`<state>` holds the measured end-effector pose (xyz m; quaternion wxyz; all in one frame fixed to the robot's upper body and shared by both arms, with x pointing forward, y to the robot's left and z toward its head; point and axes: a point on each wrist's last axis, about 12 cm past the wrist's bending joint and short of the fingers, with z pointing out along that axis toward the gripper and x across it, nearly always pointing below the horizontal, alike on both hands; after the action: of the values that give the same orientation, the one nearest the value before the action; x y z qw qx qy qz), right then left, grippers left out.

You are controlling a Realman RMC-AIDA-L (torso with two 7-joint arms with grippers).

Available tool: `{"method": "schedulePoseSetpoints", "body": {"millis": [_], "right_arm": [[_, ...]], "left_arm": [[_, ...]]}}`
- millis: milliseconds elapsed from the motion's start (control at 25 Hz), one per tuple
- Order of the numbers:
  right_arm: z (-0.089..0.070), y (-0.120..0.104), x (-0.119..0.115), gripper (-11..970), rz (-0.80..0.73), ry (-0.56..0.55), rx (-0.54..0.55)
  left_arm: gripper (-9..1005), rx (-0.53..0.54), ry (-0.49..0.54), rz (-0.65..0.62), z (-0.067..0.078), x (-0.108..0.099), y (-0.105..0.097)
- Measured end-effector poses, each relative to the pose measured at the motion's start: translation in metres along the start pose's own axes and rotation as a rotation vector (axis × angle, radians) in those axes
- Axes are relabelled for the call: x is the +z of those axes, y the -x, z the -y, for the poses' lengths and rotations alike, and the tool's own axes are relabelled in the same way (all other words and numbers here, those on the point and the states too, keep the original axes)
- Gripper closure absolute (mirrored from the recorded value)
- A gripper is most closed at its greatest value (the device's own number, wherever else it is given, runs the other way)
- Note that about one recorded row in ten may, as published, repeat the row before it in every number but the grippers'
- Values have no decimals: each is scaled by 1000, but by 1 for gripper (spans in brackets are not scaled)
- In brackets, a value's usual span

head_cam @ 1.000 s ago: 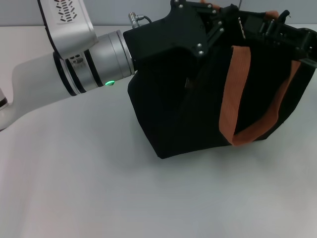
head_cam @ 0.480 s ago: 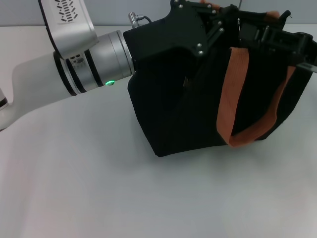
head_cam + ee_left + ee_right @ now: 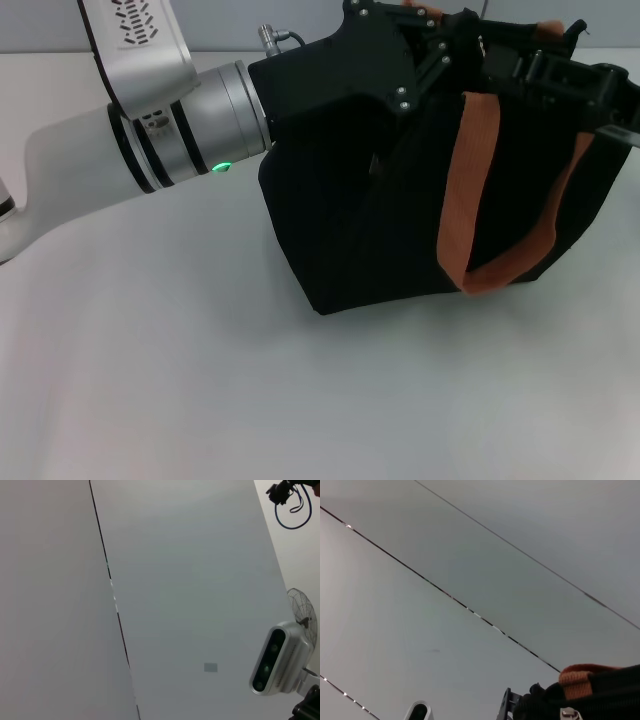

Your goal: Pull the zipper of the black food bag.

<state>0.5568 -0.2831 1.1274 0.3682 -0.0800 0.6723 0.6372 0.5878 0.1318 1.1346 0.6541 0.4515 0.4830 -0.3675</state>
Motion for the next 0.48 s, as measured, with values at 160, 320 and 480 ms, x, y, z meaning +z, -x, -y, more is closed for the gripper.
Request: {"method": "schedulePoseSetpoints", "body": {"millis": [160, 320, 480], "right_arm": [[-1, 2, 3, 398, -5, 11, -6], [-2, 3, 5, 397, -9, 20, -7], [-2, 4, 5, 395, 0, 21, -5]], "left_arm": [[965, 4, 3, 3, 0, 0, 0], [965, 2, 10, 7, 2, 2, -1], [965, 6, 10, 5, 3, 3, -2]]}}
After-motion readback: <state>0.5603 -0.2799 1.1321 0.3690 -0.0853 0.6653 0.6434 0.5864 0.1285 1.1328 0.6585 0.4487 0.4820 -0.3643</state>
